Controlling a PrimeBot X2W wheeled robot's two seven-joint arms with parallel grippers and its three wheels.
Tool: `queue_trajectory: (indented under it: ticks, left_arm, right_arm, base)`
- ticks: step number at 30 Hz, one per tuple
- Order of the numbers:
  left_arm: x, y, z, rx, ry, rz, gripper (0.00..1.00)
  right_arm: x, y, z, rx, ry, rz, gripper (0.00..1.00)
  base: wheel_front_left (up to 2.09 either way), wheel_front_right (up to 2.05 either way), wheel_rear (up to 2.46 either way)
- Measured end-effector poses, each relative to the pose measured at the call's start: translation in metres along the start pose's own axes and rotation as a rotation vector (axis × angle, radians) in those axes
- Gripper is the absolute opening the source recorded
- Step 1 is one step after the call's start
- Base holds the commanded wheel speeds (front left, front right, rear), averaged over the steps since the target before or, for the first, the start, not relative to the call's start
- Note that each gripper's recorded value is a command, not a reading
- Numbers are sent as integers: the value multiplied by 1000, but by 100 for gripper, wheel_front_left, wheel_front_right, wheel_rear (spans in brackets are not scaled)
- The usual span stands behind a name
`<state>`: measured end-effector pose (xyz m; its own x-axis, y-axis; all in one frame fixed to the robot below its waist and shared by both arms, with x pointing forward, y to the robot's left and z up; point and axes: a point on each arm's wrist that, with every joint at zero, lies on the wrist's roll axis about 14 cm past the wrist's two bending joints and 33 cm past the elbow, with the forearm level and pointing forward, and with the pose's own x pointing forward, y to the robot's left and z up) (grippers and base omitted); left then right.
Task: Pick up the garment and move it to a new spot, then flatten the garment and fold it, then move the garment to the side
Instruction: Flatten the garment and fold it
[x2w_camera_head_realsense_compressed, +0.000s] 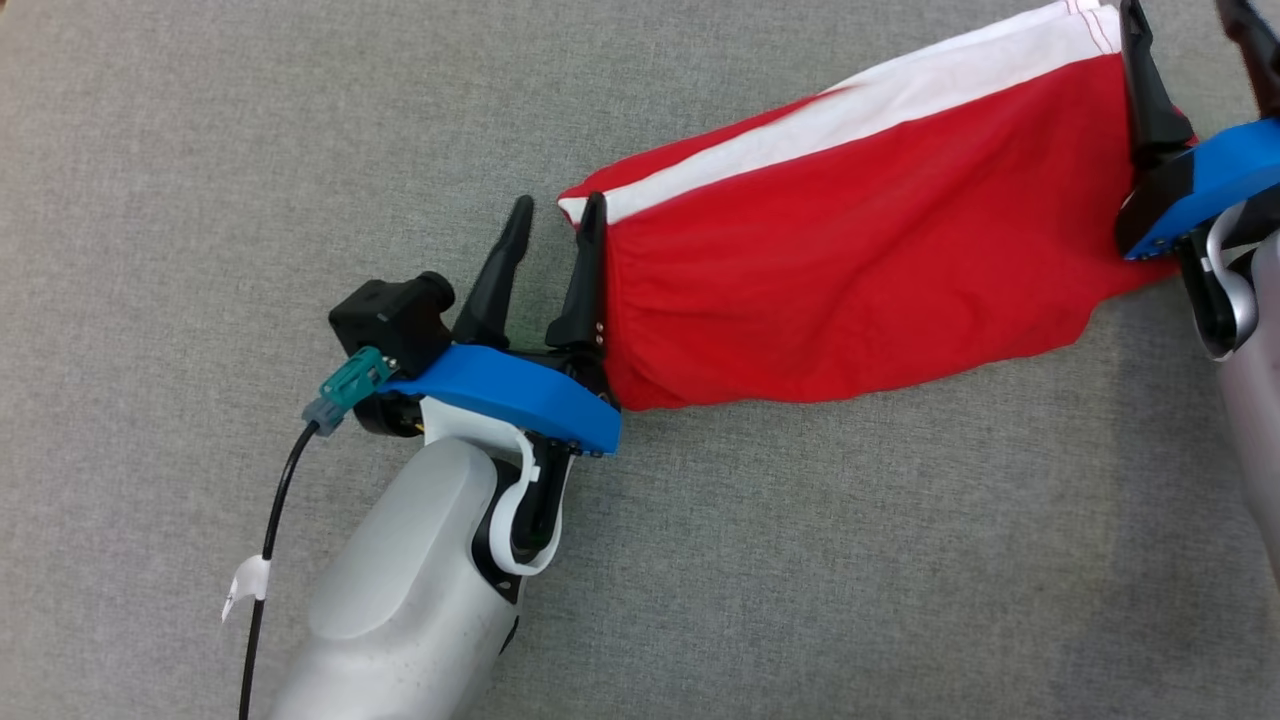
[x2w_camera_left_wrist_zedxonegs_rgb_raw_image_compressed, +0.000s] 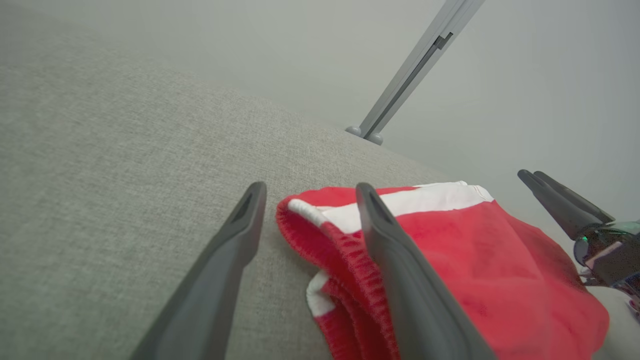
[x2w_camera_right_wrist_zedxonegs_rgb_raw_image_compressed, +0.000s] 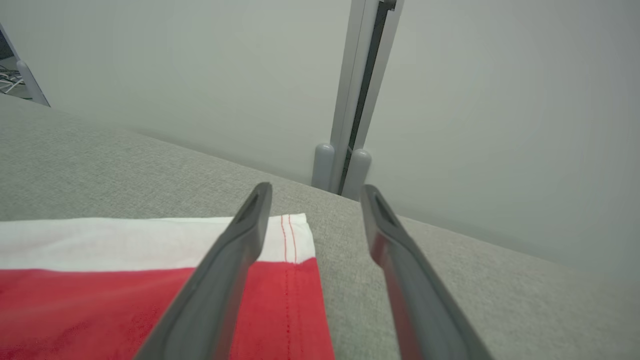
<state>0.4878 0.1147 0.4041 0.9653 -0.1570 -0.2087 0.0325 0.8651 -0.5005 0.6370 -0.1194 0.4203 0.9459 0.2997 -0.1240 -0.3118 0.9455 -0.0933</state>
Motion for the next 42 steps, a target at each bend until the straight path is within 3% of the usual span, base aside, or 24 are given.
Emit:
queue_trajectory:
  ticks: [6, 11, 17, 18, 19, 20, 25, 31, 42]
  left_arm:
    - [-8, 9, 1, 23, -11, 51, 100]
    - [-19, 13, 0, 28, -15, 77, 100]
    - [-27, 13, 0, 36, -19, 83, 100]
    - [-28, 14, 1, 41, -22, 87, 100]
    - [-28, 14, 1, 47, -23, 87, 100]
    - [-29, 14, 2, 50, -25, 88, 100]
    - [-35, 16, 8, 54, -40, 100, 100]
    - [-51, 17, 12, 74, -54, 113, 100]
    - [-88, 16, 8, 80, -58, 124, 100]
  right_arm:
    - [-11, -6, -3, 54, 11, -31, 100]
    - [-37, 4, -46, 65, 157, -6, 100]
    - [-50, 12, -67, 84, 309, 13, 100]
    - [-51, 13, -70, 84, 333, 17, 57]
    - [-52, 16, -71, 85, 351, 26, 22]
    - [-52, 18, -71, 92, 362, 30, 0]
    - [-57, 24, -64, 143, 359, 35, 0]
    - [-76, 8, -48, 234, 267, -45, 0]
    - [-146, -23, -35, 319, 197, -164, 0]
  base:
    - [0, 0, 0]
    - [0, 0, 0]
    - [0, 0, 0]
    - [0, 0, 0]
    - [0, 0, 0]
    - [0, 0, 0]
    - [0, 0, 0]
    - [0, 0, 0]
    - [0, 0, 0]
